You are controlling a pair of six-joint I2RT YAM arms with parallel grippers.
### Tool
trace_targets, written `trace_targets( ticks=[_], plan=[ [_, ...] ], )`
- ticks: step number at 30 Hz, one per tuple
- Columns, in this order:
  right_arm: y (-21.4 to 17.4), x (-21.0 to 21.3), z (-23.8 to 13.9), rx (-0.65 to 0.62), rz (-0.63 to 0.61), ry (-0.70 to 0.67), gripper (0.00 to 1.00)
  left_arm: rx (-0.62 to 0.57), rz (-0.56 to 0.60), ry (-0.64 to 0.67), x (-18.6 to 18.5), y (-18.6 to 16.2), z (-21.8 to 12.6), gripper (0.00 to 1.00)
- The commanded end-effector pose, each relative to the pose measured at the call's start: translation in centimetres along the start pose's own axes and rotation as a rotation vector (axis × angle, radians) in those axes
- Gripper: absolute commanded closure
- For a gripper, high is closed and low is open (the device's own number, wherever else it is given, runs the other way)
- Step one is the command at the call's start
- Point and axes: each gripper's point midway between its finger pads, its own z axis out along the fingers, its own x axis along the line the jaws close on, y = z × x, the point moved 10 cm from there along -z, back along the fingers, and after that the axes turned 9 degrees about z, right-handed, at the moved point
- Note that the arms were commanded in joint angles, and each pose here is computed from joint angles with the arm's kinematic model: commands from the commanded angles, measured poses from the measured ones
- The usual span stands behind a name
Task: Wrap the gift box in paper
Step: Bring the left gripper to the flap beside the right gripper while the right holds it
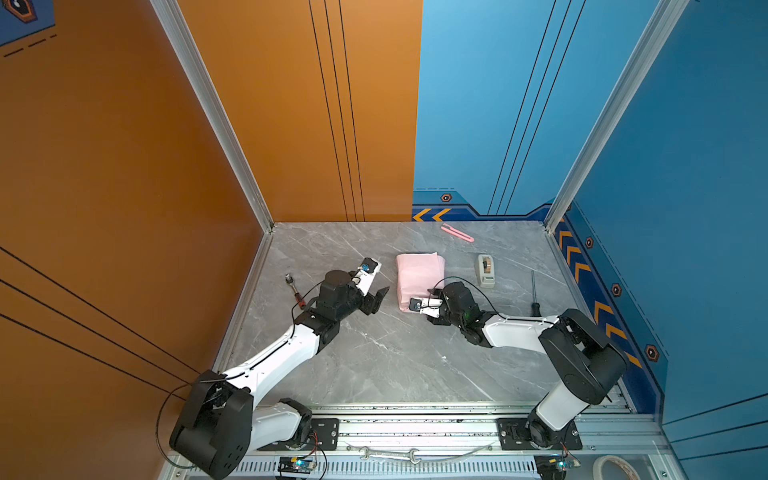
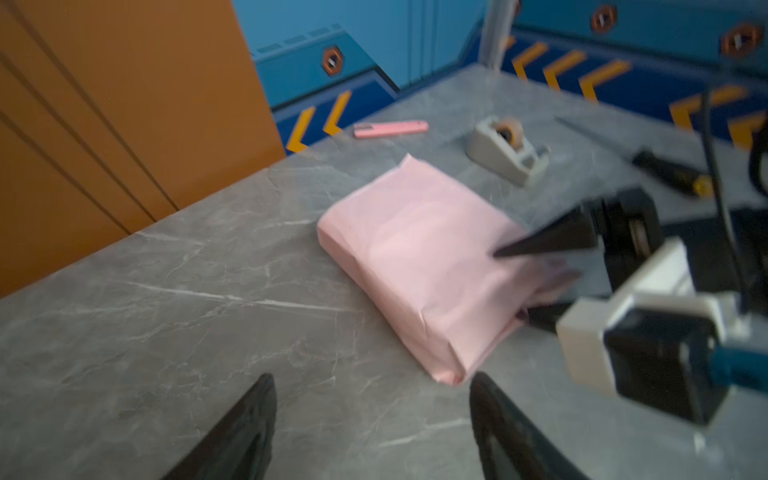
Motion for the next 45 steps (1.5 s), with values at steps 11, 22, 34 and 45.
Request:
trace_targets(
  ticks=[11, 22, 34, 45],
  plan=[
    [-1.1, 1.3, -0.1, 0.033, -0.03, 0.096, 0.45, -0.061, 0.634, -0.39, -1.9, -1.2, 5.1, 0.19],
    [-1.2, 1.3, -0.4, 0.029, -0.055, 0.093, 0.46, -0.177, 0.635, -0.335, -4.2, -2.7, 10.2, 0.16],
    [-1.7, 1.0, -0.6, 0.02, -0.064, 0.098, 0.47, -0.034, 0.561, -0.302, -6.1, -5.4, 10.8, 0.15],
    [-2.0, 1.0, -0.7, 0.006, -0.071, 0.11, 0.47, 0.02, 0.524, -0.251, -7.9, -6.3, 11.3, 0.15]
  ],
)
